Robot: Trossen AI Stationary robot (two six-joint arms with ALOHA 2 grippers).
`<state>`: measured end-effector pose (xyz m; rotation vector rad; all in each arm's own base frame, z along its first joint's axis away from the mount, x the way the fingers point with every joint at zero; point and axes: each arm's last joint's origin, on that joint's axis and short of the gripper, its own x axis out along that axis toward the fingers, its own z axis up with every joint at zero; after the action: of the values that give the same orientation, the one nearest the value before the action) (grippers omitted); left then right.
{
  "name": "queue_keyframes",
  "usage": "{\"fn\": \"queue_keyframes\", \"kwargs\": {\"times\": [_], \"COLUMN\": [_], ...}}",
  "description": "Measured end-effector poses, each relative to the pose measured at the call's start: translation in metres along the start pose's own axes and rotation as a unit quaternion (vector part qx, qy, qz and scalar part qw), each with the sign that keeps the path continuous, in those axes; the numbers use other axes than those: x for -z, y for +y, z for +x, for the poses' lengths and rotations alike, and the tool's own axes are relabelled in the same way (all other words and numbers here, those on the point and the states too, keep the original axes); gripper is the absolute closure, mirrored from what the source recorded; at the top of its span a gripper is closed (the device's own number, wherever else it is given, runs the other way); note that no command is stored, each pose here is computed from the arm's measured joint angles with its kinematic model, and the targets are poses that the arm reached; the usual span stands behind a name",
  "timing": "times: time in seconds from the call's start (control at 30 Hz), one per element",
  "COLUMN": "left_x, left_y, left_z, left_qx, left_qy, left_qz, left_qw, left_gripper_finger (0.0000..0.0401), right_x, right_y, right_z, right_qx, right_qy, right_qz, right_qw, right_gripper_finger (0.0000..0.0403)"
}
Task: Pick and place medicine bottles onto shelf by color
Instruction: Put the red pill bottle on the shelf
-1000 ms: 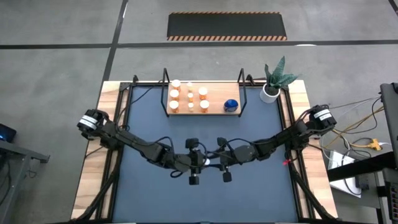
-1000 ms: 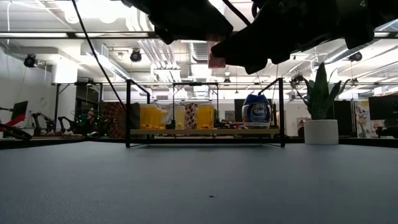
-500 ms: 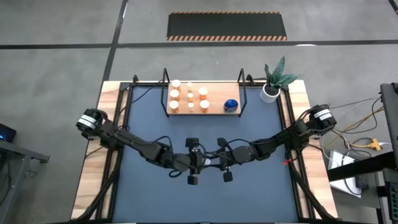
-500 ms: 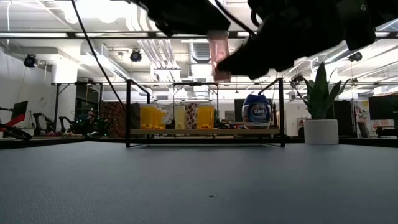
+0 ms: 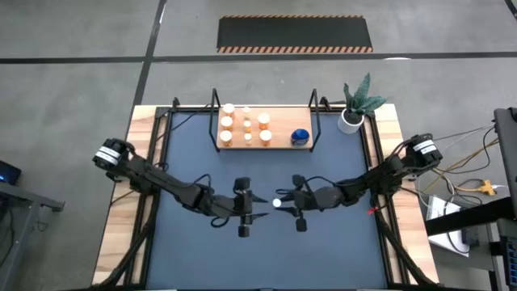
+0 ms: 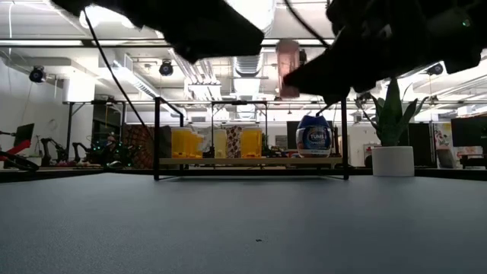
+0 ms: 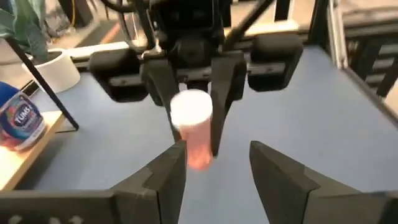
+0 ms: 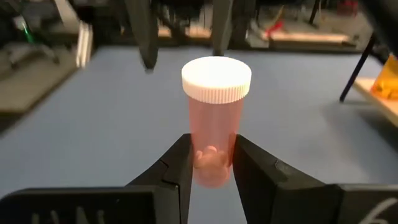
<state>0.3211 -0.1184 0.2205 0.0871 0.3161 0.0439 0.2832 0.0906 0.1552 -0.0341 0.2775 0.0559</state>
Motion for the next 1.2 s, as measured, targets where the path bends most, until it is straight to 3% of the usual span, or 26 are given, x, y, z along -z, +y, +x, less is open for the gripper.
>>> {"fn": "queue_keyframes", "kwargs": {"times": [0.27, 0.5, 0.8, 1.2], "left_x": [0.022, 0.038, 0.039, 0.041], "left_y": [0.006, 0.007, 0.005, 0.005], "left_z": [0.003, 0.024, 0.04, 0.04], "left_qx": [-0.004, -0.016, -0.021, -0.021], "left_qy": [-0.134, -0.135, -0.15, -0.147], "left_qz": [-0.06, -0.064, -0.069, -0.068], "left_qw": [0.989, 0.989, 0.986, 0.987], "left_gripper_finger": [0.0241, 0.0241, 0.0245, 0.0346], "right_x": [0.001, -0.001, -0.002, -0.001], "right_y": [-0.001, -0.001, -0.001, -0.001], "right_z": [-0.003, -0.003, -0.003, -0.003], "right_qx": [0.002, 0.002, 0.003, 0.003], "right_qy": [-0.045, -0.049, -0.049, -0.048], "right_qz": [0.007, 0.002, 0.002, 0.001], "right_qw": [0.999, 0.999, 0.999, 0.999], "right_gripper_finger": [0.0314, 0.0314, 0.0313, 0.0312]}}
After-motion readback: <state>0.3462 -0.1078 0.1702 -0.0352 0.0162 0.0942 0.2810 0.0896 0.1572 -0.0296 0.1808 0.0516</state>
